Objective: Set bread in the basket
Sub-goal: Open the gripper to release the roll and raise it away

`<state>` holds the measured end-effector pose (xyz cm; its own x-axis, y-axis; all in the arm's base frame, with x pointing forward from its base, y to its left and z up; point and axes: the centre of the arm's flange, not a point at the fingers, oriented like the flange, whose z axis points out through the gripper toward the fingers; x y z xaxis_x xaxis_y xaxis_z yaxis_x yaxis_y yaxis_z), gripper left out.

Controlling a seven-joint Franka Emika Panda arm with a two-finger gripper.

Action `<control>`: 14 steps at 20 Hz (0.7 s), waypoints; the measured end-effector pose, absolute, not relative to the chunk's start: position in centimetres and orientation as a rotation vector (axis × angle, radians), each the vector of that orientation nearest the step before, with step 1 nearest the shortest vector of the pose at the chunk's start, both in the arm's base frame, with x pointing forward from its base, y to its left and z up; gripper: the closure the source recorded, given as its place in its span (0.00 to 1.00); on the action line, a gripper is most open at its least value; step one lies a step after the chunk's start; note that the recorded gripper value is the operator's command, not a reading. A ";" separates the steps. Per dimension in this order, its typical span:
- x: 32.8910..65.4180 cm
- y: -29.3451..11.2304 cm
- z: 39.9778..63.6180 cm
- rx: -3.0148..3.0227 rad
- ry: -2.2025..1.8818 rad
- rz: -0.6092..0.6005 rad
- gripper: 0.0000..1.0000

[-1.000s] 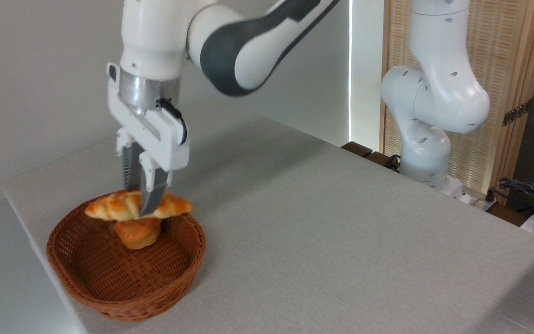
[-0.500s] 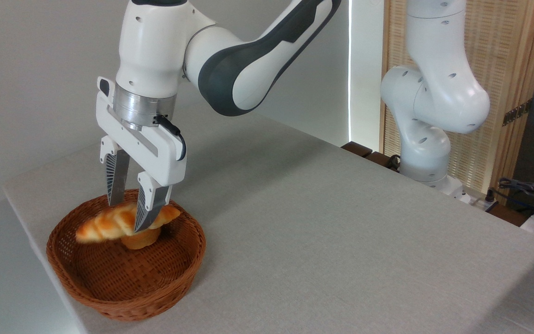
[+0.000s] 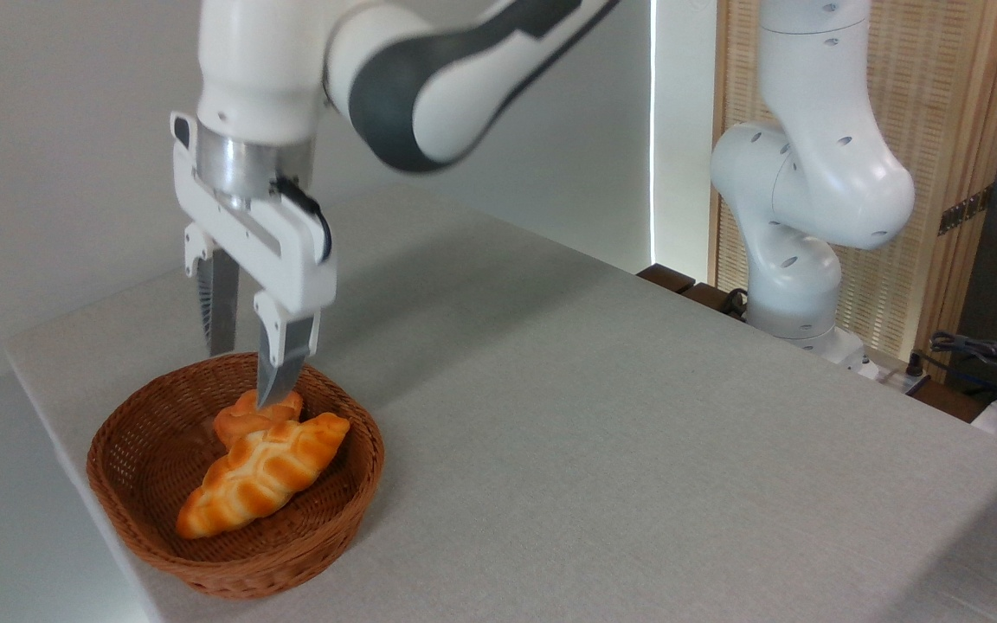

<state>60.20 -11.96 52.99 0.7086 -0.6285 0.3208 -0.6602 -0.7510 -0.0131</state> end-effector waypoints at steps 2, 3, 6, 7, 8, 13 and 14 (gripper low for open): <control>59.8 -11.8 55.6 2.824 -1.117 0.390 0.00; 59.5 -11.5 56.7 2.831 -1.122 0.350 0.00; 59.2 -9.1 58.7 2.856 -1.085 0.262 0.00; 59.1 -8.3 58.9 2.863 -1.069 0.241 0.00; 59.0 -7.8 59.0 2.867 -1.059 0.225 0.00; 58.7 -7.5 58.7 2.889 -1.076 0.163 0.00; 58.7 -7.5 58.6 2.888 -1.075 0.153 0.00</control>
